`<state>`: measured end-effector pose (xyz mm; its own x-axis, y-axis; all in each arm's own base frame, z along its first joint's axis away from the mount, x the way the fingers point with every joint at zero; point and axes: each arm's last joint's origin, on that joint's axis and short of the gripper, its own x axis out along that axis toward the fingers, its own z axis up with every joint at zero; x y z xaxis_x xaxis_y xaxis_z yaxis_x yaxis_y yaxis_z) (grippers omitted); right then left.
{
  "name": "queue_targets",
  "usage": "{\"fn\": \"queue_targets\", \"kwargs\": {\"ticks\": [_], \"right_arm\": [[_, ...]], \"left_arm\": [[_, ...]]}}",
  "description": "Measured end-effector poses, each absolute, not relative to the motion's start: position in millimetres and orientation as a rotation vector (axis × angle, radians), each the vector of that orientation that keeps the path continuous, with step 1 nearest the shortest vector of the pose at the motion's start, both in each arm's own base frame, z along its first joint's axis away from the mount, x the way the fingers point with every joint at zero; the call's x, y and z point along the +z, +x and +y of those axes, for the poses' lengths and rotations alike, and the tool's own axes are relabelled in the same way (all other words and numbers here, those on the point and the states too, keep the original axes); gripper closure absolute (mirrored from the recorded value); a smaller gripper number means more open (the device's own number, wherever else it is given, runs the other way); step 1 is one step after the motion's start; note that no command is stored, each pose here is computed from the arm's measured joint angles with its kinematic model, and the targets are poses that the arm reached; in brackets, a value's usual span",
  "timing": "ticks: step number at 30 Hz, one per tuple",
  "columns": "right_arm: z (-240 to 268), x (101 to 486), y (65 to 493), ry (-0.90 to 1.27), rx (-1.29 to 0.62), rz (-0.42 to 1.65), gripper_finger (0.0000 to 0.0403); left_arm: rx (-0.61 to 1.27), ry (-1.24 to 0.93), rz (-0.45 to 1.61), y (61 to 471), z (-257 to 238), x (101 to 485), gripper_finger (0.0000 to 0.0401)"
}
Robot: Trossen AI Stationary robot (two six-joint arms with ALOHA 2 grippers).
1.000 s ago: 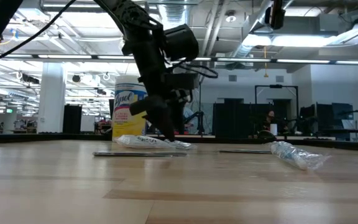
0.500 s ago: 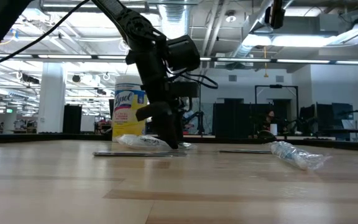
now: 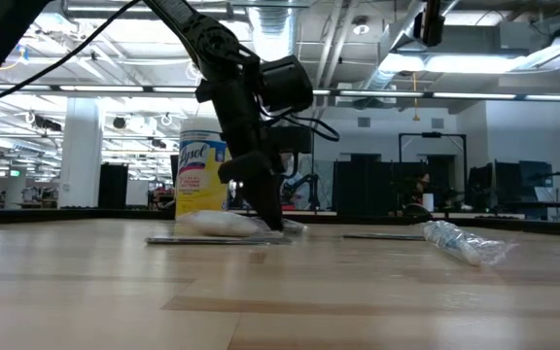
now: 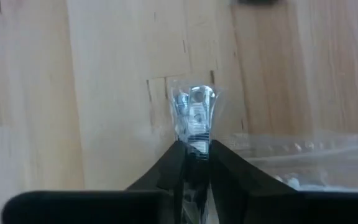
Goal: Pick & Place Travel size toiletries
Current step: Put the nail cutter into the green basket
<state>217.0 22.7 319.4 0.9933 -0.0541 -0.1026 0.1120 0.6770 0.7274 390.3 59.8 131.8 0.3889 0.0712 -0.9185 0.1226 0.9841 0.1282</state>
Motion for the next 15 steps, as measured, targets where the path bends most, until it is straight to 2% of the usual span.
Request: {"fn": "queue_targets", "kwargs": {"ticks": [4,10,15], "right_arm": [[22.7,319.4,217.0,0.822,-0.093,0.075,0.0403],[22.7,319.7,217.0,0.822,-0.092,0.072,0.0403],[20.7,319.7,217.3,0.823,-0.101,0.067,0.0403]], "left_arm": [[-0.013,0.129,1.166,390.6,59.4,132.3,0.0364],[0.043,0.042,1.144,388.2,59.0,142.3,0.0345],[0.080,-0.003,1.077,387.4,58.8,161.5,0.0363]]}}
